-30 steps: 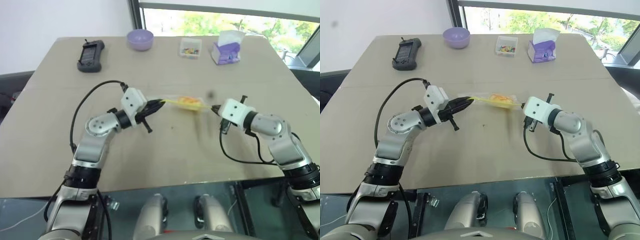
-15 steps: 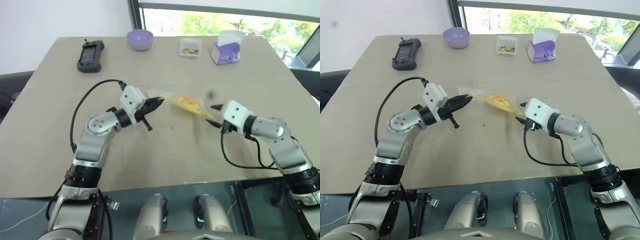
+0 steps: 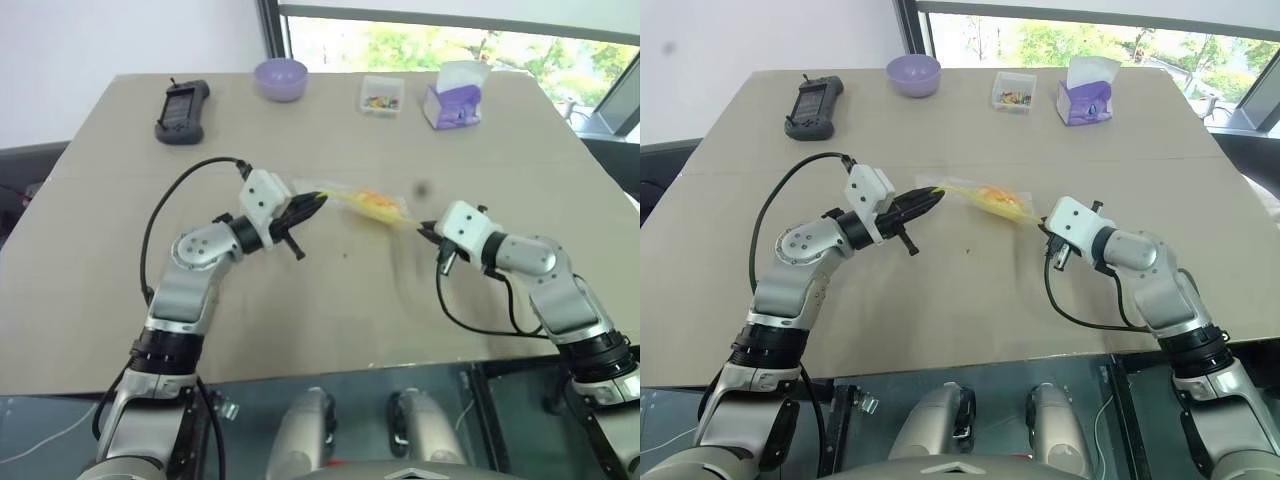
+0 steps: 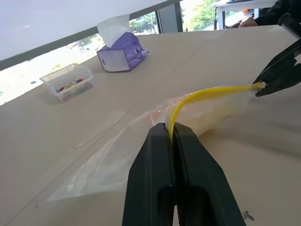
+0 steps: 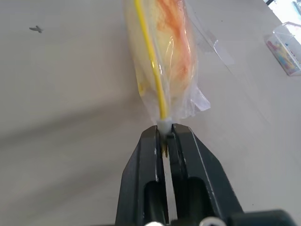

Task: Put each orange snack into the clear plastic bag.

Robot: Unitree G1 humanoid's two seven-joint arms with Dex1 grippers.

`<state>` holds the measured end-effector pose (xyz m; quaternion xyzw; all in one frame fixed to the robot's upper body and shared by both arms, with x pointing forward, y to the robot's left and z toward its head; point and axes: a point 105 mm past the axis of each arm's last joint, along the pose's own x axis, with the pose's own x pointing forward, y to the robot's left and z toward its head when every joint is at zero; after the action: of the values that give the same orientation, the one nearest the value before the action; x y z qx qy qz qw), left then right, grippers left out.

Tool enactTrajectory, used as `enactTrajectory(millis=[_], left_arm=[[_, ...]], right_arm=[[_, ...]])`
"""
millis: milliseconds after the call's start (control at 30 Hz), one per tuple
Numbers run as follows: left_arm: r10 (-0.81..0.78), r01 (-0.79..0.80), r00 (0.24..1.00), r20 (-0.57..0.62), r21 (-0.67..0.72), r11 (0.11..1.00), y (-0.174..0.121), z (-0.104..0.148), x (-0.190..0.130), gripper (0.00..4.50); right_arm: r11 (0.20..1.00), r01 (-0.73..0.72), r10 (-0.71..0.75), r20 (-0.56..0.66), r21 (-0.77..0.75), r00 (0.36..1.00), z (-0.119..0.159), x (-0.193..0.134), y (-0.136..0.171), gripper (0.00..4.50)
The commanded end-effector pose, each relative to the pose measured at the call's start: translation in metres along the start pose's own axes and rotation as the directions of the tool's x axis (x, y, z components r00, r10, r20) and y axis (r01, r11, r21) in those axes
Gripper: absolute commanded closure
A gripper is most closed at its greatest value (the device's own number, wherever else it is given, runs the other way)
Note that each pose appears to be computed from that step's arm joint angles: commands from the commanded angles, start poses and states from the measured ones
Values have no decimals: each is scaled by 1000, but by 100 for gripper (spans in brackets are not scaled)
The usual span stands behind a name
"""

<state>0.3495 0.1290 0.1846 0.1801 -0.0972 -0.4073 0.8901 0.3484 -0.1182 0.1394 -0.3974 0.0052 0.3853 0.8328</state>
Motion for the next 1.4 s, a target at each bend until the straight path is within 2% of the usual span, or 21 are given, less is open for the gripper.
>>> enactTrajectory(millis=[33,233,333,400,500,633,767,900,967,1000,1033,1100,1233,1267,1300,1400], left_arm=[[17,-21,997,74,48,999,8,27,-1,450],[-37,42,994,104,-41,998,18,48,-10,450],[-59,69,991,124,-80,994,26,62,-13,450],[-47,57,990,131,-79,995,33,68,-9,450],[-34,37,995,98,-31,999,39,63,0,450],[106,-113,990,88,83,990,59,56,24,450],[64,-75,994,89,129,989,46,47,23,450],[-75,85,995,-71,153,985,-5,-14,0,450],[-131,150,983,-127,150,977,-27,-35,-11,450],[-147,166,980,-136,142,976,-34,-39,-14,399],[-165,181,977,-135,119,976,-39,-40,-16,399],[-178,189,976,-127,81,979,-42,-38,-20,334],[-194,206,969,-152,68,976,-41,-35,-33,158],[-185,196,970,-157,58,979,-39,-35,-36,134],[-173,181,972,-158,43,982,-36,-34,-39,81],[-136,130,978,-155,-50,990,-26,-28,-56,81]], right_arm=[[998,63,-62,56,-12,996,18,-13,-26,436],[999,-5,-6,211,51,978,60,-54,-56,436],[999,53,-53,215,9,975,72,-67,-84,436],[993,120,-115,165,-22,980,66,-67,-103,436],[978,198,-191,87,-73,978,48,-60,-119,436],[941,322,-315,72,-103,946,33,-42,-132,436],[955,274,-268,71,-117,961,26,-37,-112,436],[994,96,-96,19,-55,995,3,-31,-48,436],[1000,25,-25,2,-16,1000,-5,-30,-20,436],[1000,6,-6,1,-2,1000,-6,-30,-12,399],[1000,-11,10,9,26,1000,-5,-31,-5,399],[997,-24,22,32,77,999,1,-33,-1,328],[996,3,-6,32,91,999,3,-42,-11,144],[996,12,-15,32,93,999,2,-44,-13,120],[995,15,-18,35,95,999,2,-46,-15,61],[991,18,-29,85,129,996,7,-52,-17,61]])
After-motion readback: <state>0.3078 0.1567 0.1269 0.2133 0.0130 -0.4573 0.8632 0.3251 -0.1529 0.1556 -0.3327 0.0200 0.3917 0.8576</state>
